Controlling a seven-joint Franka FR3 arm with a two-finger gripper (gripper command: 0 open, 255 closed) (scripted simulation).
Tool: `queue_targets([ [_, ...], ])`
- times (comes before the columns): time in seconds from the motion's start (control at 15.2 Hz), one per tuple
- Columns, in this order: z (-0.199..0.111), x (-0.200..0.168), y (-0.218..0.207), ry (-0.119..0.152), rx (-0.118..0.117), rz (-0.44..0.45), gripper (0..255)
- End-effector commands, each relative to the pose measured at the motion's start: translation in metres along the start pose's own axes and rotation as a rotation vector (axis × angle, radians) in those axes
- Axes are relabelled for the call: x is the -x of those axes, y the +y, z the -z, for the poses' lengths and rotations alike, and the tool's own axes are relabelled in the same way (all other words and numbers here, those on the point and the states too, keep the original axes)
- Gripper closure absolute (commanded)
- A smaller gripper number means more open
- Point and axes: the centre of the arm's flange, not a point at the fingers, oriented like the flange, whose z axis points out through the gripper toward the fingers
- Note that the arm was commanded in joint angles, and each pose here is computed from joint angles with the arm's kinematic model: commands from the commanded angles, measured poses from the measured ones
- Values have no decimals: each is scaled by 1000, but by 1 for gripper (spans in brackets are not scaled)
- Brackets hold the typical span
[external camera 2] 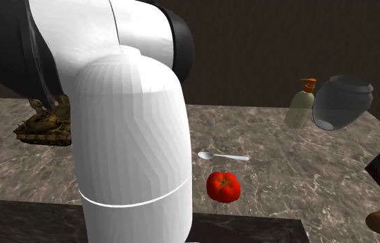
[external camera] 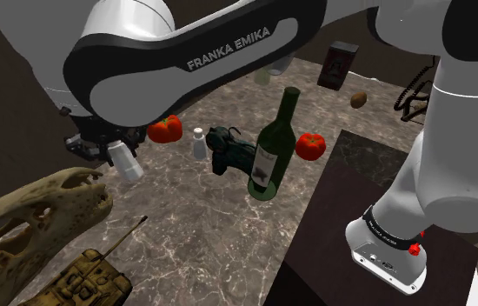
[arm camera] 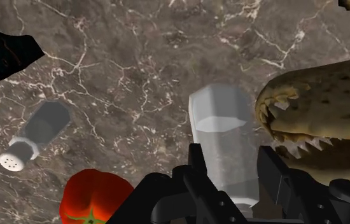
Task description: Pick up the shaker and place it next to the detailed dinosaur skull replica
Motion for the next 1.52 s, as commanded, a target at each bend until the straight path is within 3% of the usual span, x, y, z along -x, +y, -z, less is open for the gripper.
queue_targets([
  [0.0,-10,3,0,0,-1,0,255],
  [1.19,-105,23,-2,0,-1,0,255],
  [1.45,-105,23,-2,0,-1,0,255],
])
